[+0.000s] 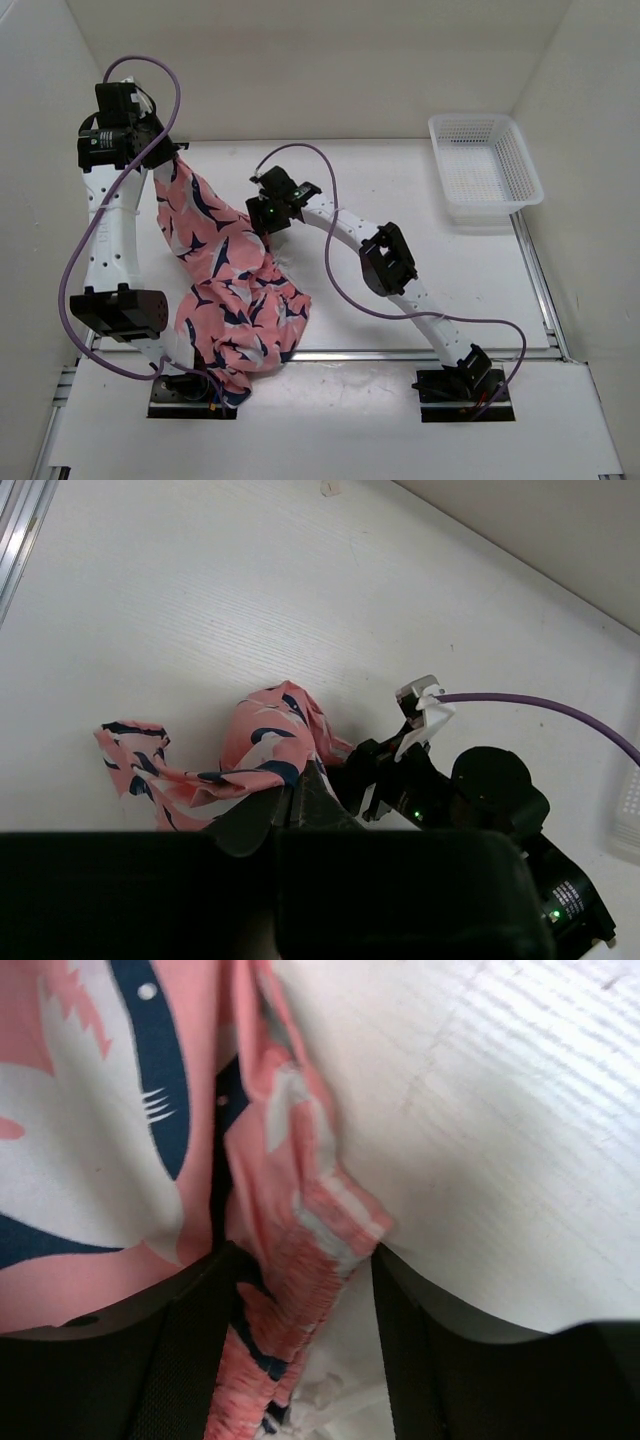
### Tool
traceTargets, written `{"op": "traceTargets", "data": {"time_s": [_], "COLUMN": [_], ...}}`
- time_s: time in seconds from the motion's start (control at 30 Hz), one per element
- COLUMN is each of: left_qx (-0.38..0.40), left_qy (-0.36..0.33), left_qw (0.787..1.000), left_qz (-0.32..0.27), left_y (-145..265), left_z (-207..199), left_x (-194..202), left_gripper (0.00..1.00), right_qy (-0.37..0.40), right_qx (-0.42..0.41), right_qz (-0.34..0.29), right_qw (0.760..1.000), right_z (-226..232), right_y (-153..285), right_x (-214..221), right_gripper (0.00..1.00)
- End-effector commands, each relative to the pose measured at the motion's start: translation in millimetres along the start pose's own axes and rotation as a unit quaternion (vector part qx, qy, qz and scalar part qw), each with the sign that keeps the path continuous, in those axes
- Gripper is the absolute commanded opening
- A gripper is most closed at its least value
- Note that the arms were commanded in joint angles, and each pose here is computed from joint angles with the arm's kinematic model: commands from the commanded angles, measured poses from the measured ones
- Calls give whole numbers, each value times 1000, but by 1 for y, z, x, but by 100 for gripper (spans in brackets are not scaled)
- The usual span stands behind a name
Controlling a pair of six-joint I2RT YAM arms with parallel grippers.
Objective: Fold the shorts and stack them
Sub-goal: Fold the shorts
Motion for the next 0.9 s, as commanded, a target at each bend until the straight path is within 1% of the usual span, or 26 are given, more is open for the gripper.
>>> {"op": "traceTargets", "data": {"time_s": [0.0,0.07,0.1,0.13,0.17,0.2,0.23,0.27,0.3,0.33,0.37,0.4,0.43,0.47,0.5,0.53,0.57,0.6,0.63,0.67,0.7,0.73,0.77,0.8,0.83,0.87], "left_qx": [5,5,0,-4,-5,-5,-8,-9,-5,-5,0,6,9,15,30,35,48,50,54,59,65,69,74,79,85,85], "left_qy": [-8,-13,-13,-10,-10,-10,-7,-11,-11,-11,-15,-20,-20,-19,-23,-22,-29,-31,-35,-39,-41,-45,-49,-54,-59,-63], "left_qw": [1000,1000,1000,1000,1000,1000,1000,1000,1000,1000,1000,1000,1000,999,998,998,997,996,996,996,994,993,992,992,991,990], "left_qz": [-12,-12,-13,-13,-9,-9,-9,-5,-4,1,6,7,16,23,41,48,50,63,63,59,73,82,85,88,90,89], "left_y": [13,13,13,13,11,11,11,9,9,7,5,5,2,-5,-13,-15,-22,-31,-33,-40,-51,-57,-62,-72,-77,-81], "left_z": [1,2,3,7,7,7,11,12,10,11,10,9,8,7,4,3,-7,-9,-13,-17,-21,-26,-27,-34,-41,-41], "left_x": [-2,-2,-2,-3,0,0,-1,2,2,5,8,8,13,16,25,29,31,39,41,39,46,50,49,49,49,46], "left_gripper": [10,10,10,10,10,10,10,10,10,10,10,10,10,10,10,10,10,10,10,10,10,10,10,10,10,10], "right_qy": [-12,-11,-19,-32,-47,-60,-99,-134,-159,-178,-209,-220,-232,-239,-243,-246,-251,-256,-260,-261,-257,-261,-244,-245,-240,-240], "right_qx": [44,61,69,80,94,109,127,163,175,178,199,217,239,255,252,281,294,291,302,308,316,318,315,318,318,317], "right_qz": [-39,-57,-63,-64,-69,-73,-101,-82,-78,-97,-114,-118,-122,-122,-141,-126,-130,-141,-145,-136,-149,-151,-155,-150,-149,-151], "right_qw": [998,996,995,994,992,990,982,974,969,963,950,944,935,929,926,919,913,911,906,905,901,899,904,904,905,905], "right_z": [-19,-24,-26,-29,-37,-41,-46,-79,-91,-92,-113,-126,-146,-158,-157,-176,-191,-190,-201,-204,-209,-212,-210,-209,-207,-205], "right_y": [-13,-13,-13,-11,-7,-3,17,20,28,52,66,77,100,113,136,142,155,172,182,184,196,198,201,201,204,206], "right_x": [-13,-19,-20,-18,-20,-18,-32,-16,-11,-20,-23,-18,-7,1,-4,17,19,18,20,31,27,26,18,17,14,11], "right_gripper": [60,43,33,11,3,0,0,0,0,0,0,0,0,0,0,0,0,0,0,0,0,0,0,7,11,18]}}
Point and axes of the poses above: each gripper's point midway between its finger pads, its own y axis back along the fingers, its own z axis along the line the jaws close on, x = y × z, the point moved 3 cm from there along y, back along the fingers, and after that the axes turned 14 degrees about -y, right-handed, at the moved point
